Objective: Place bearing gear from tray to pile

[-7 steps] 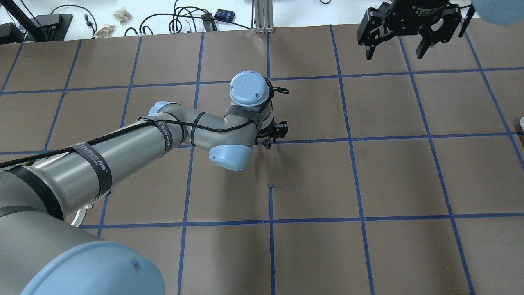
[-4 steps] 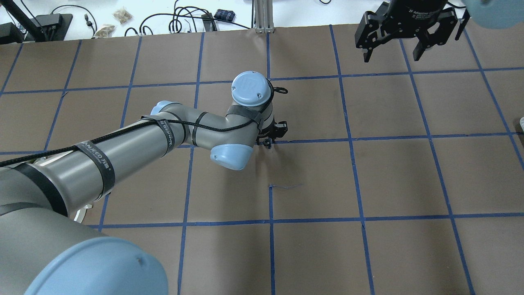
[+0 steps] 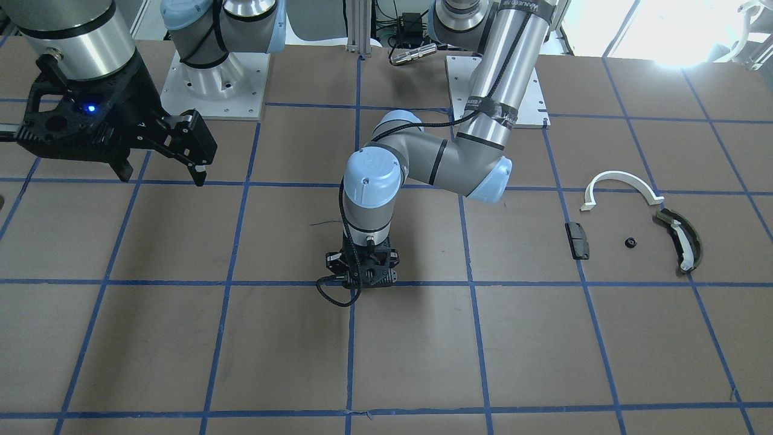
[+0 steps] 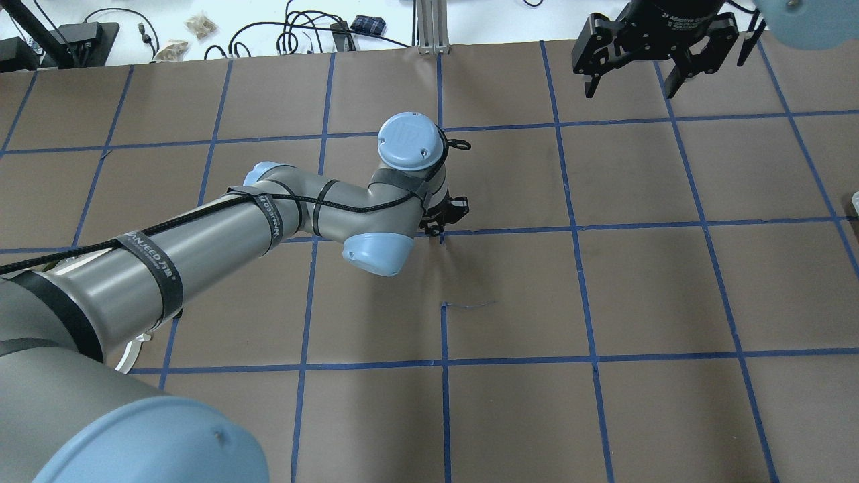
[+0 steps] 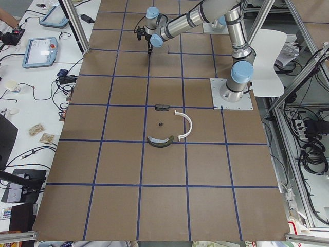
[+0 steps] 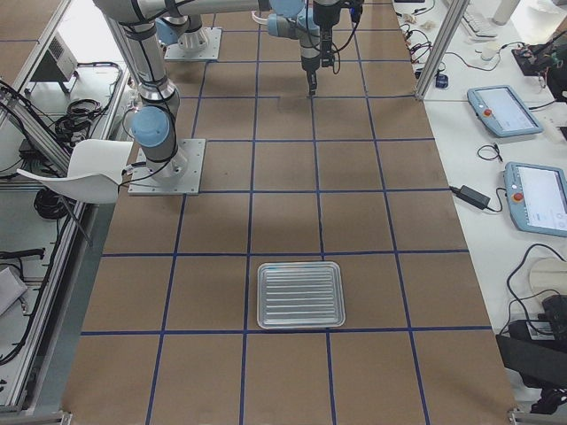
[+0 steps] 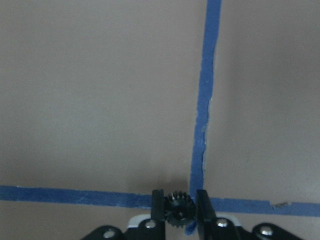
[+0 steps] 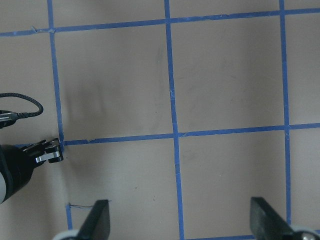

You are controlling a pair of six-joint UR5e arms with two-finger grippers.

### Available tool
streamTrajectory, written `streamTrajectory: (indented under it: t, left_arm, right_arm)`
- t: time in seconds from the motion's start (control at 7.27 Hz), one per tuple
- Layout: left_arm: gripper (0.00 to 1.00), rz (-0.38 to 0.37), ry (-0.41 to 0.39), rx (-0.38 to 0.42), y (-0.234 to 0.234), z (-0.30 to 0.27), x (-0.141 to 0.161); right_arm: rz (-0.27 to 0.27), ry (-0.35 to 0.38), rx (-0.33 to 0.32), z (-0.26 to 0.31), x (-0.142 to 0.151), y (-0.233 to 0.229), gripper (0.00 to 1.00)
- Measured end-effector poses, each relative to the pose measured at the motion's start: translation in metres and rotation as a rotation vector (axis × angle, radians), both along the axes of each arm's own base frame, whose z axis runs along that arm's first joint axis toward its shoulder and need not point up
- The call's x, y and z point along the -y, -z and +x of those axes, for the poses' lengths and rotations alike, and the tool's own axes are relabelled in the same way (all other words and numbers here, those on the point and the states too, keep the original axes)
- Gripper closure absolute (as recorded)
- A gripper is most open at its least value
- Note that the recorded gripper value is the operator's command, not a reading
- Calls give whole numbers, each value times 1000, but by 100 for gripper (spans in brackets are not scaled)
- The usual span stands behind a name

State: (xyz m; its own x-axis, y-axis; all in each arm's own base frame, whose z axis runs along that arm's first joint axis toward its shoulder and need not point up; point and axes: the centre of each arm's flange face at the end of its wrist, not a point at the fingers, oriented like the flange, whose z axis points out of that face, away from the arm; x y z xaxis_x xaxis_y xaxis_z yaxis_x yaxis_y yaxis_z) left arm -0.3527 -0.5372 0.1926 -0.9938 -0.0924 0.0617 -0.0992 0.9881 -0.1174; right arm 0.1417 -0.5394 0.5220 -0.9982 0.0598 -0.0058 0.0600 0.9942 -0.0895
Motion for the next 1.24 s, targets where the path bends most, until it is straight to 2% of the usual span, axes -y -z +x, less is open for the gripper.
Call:
streamTrajectory:
  t: [0.28,0.55,0.69,0.96,1.24]
  left_arm:
    - [92,36,74,58,-36,39,13]
    - [94,102,205,129,-72,158,28]
    - [95,127,283,141,-78,230,25]
    - [95,150,394,144,-83,371,2]
    - [95,169,416,118,-75,486,-27]
  right_arm:
    - [0,-3,-1,0,0,0,0]
    - [1,-4,0,0,0,0,0]
    - [2,-5,0,1,0,0,0]
    - [3,-10,2,1,0,1,0]
    - [5,-11,5,3,-2,1,0]
